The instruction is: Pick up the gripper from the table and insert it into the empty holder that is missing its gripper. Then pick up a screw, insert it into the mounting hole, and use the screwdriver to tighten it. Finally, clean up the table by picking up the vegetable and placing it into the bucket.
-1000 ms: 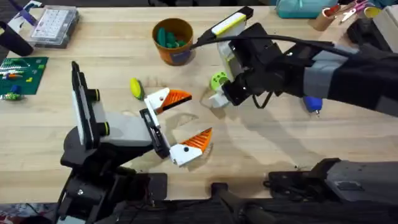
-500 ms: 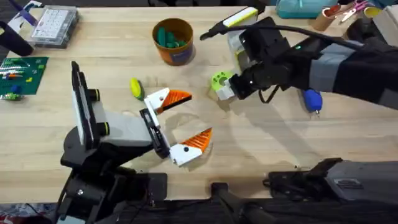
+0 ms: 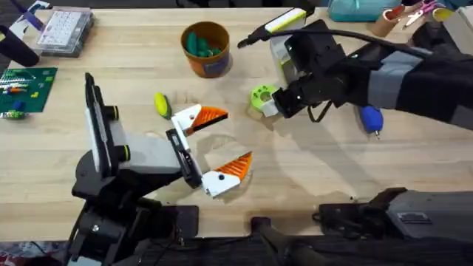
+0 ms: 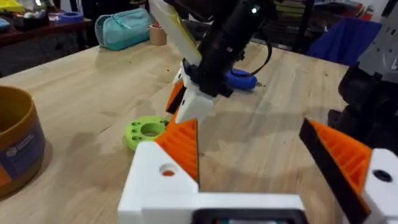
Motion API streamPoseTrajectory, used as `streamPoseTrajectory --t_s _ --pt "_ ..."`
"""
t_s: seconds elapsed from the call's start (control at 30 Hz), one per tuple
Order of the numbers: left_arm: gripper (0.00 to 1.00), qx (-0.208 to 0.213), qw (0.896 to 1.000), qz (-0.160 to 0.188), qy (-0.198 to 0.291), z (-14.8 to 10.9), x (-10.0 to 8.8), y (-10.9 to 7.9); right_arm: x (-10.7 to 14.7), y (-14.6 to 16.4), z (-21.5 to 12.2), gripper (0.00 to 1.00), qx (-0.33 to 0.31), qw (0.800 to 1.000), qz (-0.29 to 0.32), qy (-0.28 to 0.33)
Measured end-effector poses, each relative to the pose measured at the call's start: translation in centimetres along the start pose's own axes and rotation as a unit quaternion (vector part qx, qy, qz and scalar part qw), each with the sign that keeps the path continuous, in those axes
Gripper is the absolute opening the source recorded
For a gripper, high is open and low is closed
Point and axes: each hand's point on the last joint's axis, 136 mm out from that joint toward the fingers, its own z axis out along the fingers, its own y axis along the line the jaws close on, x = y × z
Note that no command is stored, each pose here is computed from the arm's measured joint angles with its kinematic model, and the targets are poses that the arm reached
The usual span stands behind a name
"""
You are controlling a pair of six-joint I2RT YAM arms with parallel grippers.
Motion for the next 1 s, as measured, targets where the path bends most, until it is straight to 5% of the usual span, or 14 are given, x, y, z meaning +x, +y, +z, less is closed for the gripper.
streamPoseTrajectory --t_s 1.0 --pt "0.988 0.000 1.000 0.000 0.000 0.0 0.0 0.0 -1.2 0.4 1.6 0.462 -0.013 1.000 0.000 -0.018"
